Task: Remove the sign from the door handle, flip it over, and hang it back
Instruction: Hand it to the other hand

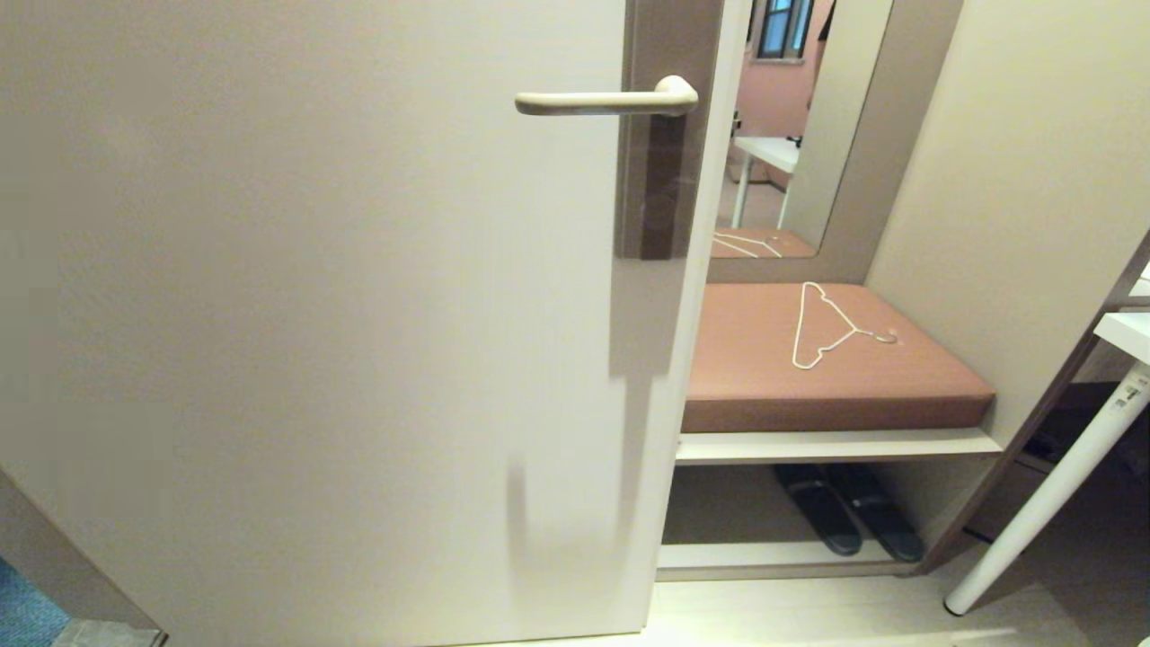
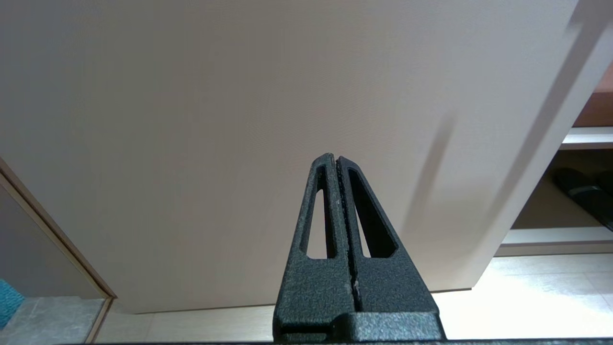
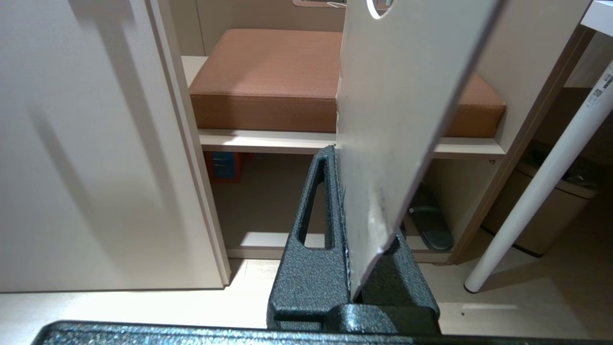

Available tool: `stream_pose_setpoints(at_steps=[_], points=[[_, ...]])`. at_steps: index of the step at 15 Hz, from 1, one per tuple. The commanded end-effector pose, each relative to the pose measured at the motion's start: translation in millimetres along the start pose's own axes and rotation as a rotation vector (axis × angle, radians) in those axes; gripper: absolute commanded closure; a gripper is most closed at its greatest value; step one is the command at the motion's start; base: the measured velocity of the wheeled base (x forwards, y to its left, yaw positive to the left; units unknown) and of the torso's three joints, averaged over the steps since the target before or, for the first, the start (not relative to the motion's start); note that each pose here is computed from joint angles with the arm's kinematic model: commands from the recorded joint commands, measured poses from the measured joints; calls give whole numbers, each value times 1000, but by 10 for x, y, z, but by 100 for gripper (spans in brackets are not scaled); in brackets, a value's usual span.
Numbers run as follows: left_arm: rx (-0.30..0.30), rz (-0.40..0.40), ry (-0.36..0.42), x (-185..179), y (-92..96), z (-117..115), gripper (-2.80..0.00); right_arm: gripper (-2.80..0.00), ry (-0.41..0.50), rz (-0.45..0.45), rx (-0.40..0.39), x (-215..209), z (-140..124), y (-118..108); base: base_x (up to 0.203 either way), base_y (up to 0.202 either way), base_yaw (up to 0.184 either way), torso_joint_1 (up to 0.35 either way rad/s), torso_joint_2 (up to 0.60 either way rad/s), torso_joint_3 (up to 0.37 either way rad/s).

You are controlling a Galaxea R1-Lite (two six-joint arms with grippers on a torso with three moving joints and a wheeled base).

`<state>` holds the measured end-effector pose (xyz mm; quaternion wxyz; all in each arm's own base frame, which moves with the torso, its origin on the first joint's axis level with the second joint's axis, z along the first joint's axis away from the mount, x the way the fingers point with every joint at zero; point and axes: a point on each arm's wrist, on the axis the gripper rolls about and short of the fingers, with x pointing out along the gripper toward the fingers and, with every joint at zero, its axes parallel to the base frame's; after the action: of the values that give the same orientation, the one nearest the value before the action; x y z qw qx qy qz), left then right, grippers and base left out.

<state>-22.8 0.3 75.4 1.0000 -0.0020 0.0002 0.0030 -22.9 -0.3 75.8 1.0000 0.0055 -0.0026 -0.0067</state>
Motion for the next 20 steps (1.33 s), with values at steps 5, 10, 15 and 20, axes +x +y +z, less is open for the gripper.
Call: stream_pose_setpoints(at_steps=[5, 10, 15, 20], points=[[3, 0, 0, 0, 0, 0, 0, 0, 0, 0, 0, 1, 2, 0, 0, 0, 0, 0, 0, 0], [-1, 1, 0, 0, 0, 0, 0, 0, 1, 3, 0, 1, 2, 0, 0, 0, 0, 0, 0, 0], [-4, 2, 0, 0, 0, 0, 0, 0, 2, 1, 0, 1, 0, 0, 0, 0, 0, 0, 0, 0], [-4, 2, 0, 0, 0, 0, 0, 0, 0, 0, 0, 1, 2, 0, 0, 0, 0, 0, 0, 0]])
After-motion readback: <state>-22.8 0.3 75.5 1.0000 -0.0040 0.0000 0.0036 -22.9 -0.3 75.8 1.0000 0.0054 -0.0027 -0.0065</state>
